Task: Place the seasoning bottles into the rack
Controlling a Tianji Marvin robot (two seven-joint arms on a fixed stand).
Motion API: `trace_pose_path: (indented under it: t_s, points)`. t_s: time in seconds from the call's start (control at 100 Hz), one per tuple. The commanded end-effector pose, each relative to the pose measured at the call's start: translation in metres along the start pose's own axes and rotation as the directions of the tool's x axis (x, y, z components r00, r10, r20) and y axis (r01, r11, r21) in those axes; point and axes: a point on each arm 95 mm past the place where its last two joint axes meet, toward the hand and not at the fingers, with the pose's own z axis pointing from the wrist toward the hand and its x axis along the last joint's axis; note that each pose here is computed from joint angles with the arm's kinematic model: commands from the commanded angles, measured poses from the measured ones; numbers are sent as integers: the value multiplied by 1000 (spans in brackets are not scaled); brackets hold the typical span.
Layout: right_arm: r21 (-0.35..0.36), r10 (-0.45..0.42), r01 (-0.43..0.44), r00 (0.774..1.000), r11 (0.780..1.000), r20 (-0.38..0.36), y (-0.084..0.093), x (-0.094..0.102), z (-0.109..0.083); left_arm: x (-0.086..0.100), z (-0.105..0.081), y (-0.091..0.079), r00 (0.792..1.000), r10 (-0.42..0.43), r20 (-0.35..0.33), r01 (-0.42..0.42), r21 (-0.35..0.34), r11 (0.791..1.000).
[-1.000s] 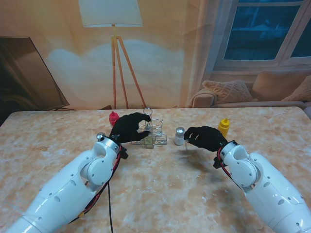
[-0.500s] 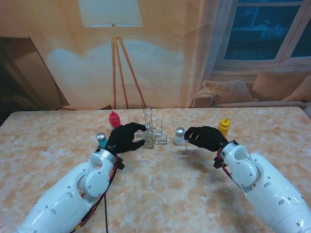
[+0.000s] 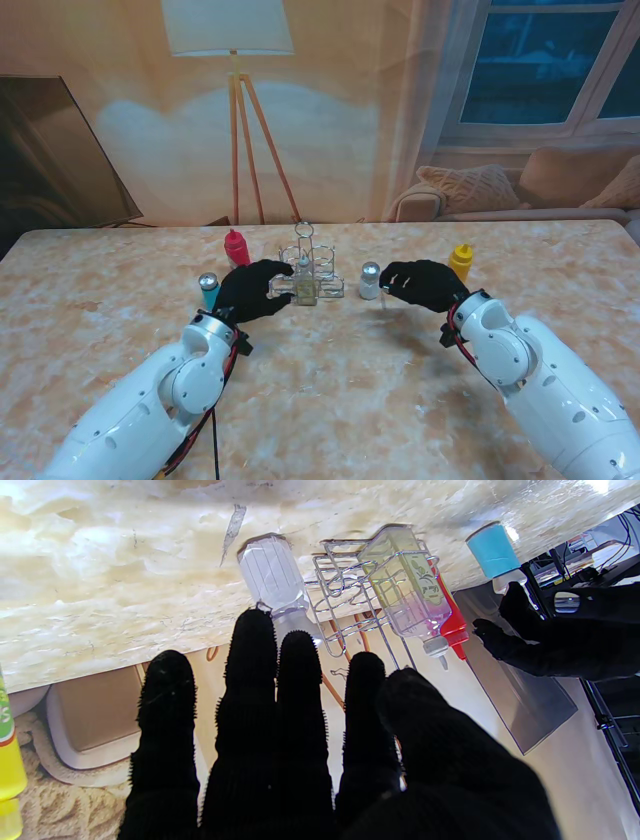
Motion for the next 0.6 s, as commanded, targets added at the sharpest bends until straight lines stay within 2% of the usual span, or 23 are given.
trace_pose_path:
  t_s: [0.0,0.4,0.59]
  points:
    - [20,2,-2,1000,1000,-2,-6,3,-1,-3,-3,8,1000,1,14,0,-18,1000]
    - [13,-3,3,1000,1000,-4,-5,3,-1,-8,-2,5,1000,0,19,0,2,1000]
    - [13,-17,18,999,1000,-29,-2,6,6,-7,1,7,1000,-11,17,12,-10,1000]
